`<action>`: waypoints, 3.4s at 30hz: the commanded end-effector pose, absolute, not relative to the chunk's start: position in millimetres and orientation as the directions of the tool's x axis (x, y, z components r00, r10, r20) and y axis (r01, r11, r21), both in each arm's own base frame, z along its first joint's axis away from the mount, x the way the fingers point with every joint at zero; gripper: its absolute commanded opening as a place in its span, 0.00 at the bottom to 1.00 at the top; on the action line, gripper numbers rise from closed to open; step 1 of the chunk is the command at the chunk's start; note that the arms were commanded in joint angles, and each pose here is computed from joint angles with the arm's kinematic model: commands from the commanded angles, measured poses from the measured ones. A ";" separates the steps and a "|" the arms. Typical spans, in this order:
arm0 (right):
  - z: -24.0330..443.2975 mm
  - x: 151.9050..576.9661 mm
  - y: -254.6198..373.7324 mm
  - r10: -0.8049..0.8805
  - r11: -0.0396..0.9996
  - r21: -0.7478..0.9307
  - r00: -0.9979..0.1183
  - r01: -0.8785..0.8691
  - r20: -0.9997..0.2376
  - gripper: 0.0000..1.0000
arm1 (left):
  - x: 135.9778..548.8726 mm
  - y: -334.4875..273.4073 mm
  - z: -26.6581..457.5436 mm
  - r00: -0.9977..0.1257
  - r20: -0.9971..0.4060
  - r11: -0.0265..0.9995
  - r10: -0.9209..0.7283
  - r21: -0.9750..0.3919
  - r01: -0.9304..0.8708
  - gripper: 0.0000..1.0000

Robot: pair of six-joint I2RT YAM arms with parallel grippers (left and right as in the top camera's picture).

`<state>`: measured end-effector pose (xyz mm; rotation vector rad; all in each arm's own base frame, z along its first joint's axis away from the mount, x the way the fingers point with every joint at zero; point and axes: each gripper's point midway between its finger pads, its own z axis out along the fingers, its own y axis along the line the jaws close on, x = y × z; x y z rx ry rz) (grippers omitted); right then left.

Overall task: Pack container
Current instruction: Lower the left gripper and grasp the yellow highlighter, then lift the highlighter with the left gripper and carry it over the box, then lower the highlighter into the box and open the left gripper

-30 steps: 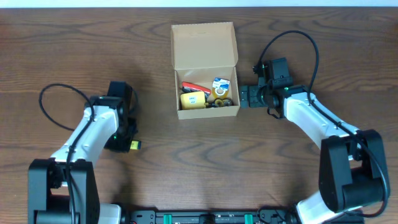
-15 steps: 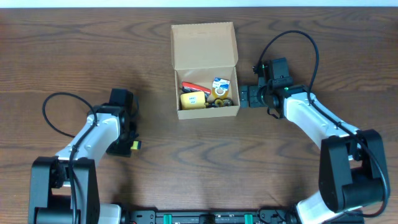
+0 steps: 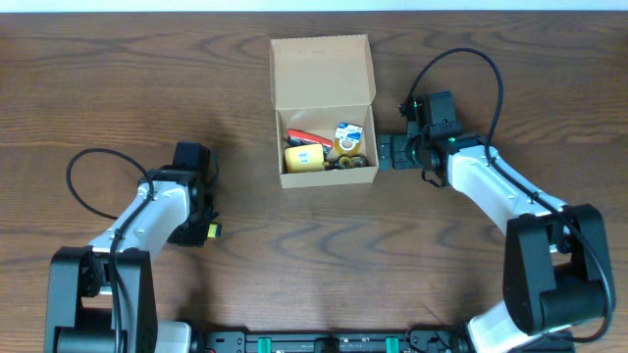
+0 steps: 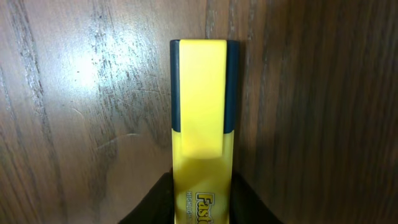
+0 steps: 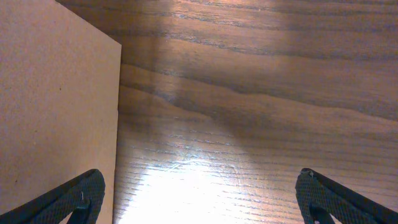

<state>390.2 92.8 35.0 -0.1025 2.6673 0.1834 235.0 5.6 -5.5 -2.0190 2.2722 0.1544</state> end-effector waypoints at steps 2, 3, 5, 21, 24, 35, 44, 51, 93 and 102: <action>30.8 389.0 91.3 -0.055 0.988 0.104 -0.894 -0.112 -0.444 0.99 | 229.4 11.6 -9.6 -0.112 -0.161 0.108 -0.981 0.034 -0.994 0.15; 30.8 389.0 91.3 -0.055 0.988 0.104 -0.894 -0.112 -0.444 0.99 | 229.4 11.5 -9.6 -0.112 -0.160 0.108 -0.981 0.034 -0.994 0.13; 30.8 389.0 91.3 -0.055 0.988 0.104 -0.894 -0.112 -0.444 0.99 | 229.4 11.4 -9.6 -0.113 -0.160 0.109 -0.981 0.034 -0.993 0.06; 30.8 389.0 91.3 -0.055 0.988 0.104 -0.894 -0.112 -0.444 0.99 | 332.1 9.9 67.7 -0.504 -0.305 0.564 -0.808 -0.150 -0.812 0.06; 30.8 389.0 91.3 -0.055 0.988 0.104 -0.894 -0.112 -0.444 0.99 | 366.6 6.3 100.6 -0.573 -0.391 0.674 -0.721 -0.202 -0.711 0.06; 30.8 389.0 91.3 -0.055 0.988 0.104 -0.894 -0.112 -0.444 0.99 | 442.8 -47.1 200.9 -0.714 -0.640 0.955 -0.285 -0.251 -0.156 0.06; 30.8 389.0 91.3 -0.055 0.988 0.104 -0.894 -0.112 -0.444 0.99 | 455.5 -137.7 241.9 -0.564 -0.763 0.835 0.316 -0.059 0.547 0.06; 30.8 389.0 91.3 -0.055 0.988 0.104 -0.894 -0.112 -0.444 0.99 | 451.2 -201.2 232.6 -0.267 -0.702 0.537 0.660 0.191 0.822 0.05; 30.8 389.0 91.3 -0.055 0.988 0.104 -0.894 -0.112 -0.444 0.99 | 363.3 -254.1 87.7 -0.024 -0.370 0.028 0.929 0.006 1.000 0.06; 30.8 389.0 91.3 -0.055 0.988 0.104 -0.894 -0.112 -0.444 0.99 | 359.0 -248.4 84.1 -0.031 -0.340 0.029 0.940 -0.010 1.000 0.05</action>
